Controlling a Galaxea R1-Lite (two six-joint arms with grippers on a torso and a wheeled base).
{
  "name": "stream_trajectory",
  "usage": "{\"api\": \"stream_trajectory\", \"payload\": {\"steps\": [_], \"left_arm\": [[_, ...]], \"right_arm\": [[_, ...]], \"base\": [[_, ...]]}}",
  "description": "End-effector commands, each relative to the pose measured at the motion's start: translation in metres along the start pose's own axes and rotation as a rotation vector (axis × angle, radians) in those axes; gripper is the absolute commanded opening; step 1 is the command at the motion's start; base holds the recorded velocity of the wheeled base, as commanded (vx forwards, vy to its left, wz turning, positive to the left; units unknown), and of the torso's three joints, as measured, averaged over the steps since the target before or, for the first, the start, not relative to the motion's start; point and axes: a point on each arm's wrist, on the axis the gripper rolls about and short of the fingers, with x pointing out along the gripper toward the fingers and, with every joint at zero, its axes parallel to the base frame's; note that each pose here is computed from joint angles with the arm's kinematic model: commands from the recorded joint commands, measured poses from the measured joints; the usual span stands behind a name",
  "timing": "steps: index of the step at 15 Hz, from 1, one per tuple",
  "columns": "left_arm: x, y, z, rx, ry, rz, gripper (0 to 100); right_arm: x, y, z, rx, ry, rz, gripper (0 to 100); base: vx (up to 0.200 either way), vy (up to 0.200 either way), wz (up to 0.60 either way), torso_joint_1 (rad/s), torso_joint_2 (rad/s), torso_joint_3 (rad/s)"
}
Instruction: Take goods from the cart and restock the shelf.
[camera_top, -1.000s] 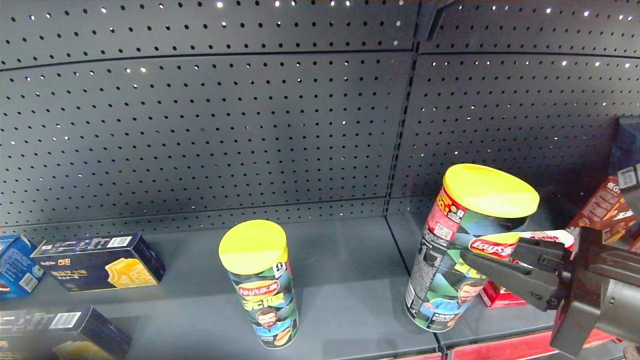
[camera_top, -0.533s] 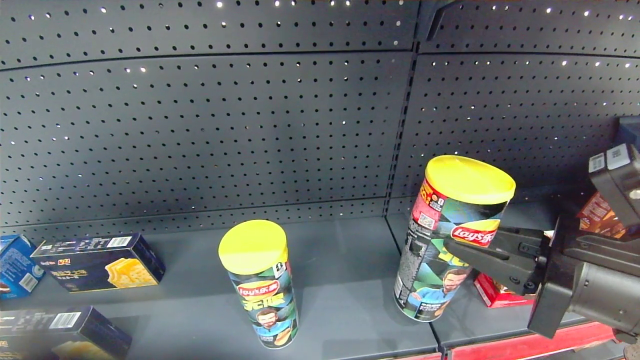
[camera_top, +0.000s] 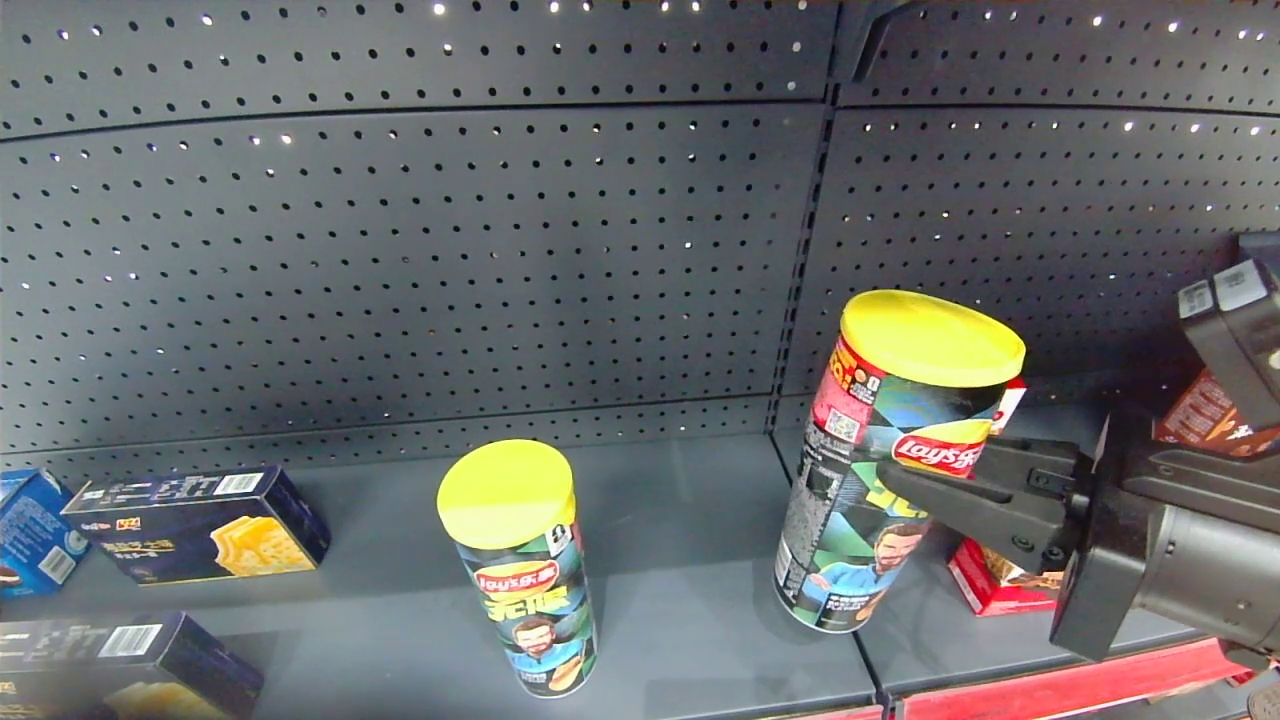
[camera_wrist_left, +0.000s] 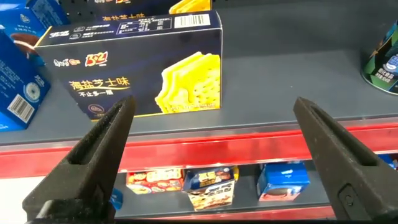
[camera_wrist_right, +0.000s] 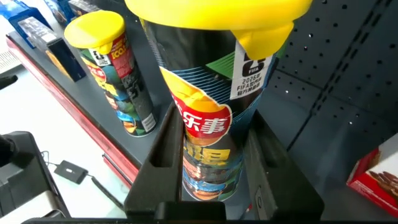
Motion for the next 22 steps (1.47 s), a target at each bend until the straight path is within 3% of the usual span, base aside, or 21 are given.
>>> {"api": "stream_trajectory", "payload": {"steps": [1,6,8,11,14,22], "left_arm": [[0.0,0.0,0.0,-0.001,0.003,0.001,100],[0.0,0.0,0.0,-0.001,0.003,0.001,100],[0.0,0.0,0.0,0.0,0.003,0.001,100],[0.0,0.0,0.0,0.0,0.003,-0.001,100],[0.0,0.0,0.0,-0.001,0.003,0.001,100],[0.0,0.0,0.0,-0.001,0.003,0.001,100]], "right_arm": [[0.004,0.0,0.0,0.0,0.006,0.001,0],[0.039,0.01,0.001,-0.007,0.004,-0.018,0],[0.043,0.008,0.011,0.001,-0.022,-0.063,0],[0.055,0.005,0.004,0.013,0.008,-0.088,0],[0.086,0.002,0.004,0.016,0.025,-0.279,0],[0.071,0.01,0.008,0.018,0.016,-0.261,0]], "base": [[0.0,0.0,0.0,0.0,0.0,0.0],[0.0,0.0,0.0,0.0,0.0,0.0],[0.0,0.0,0.0,0.0,0.0,0.0],[0.0,0.0,0.0,0.0,0.0,0.0],[0.0,0.0,0.0,0.0,0.0,0.0],[0.0,0.0,0.0,0.0,0.0,0.0]]}}
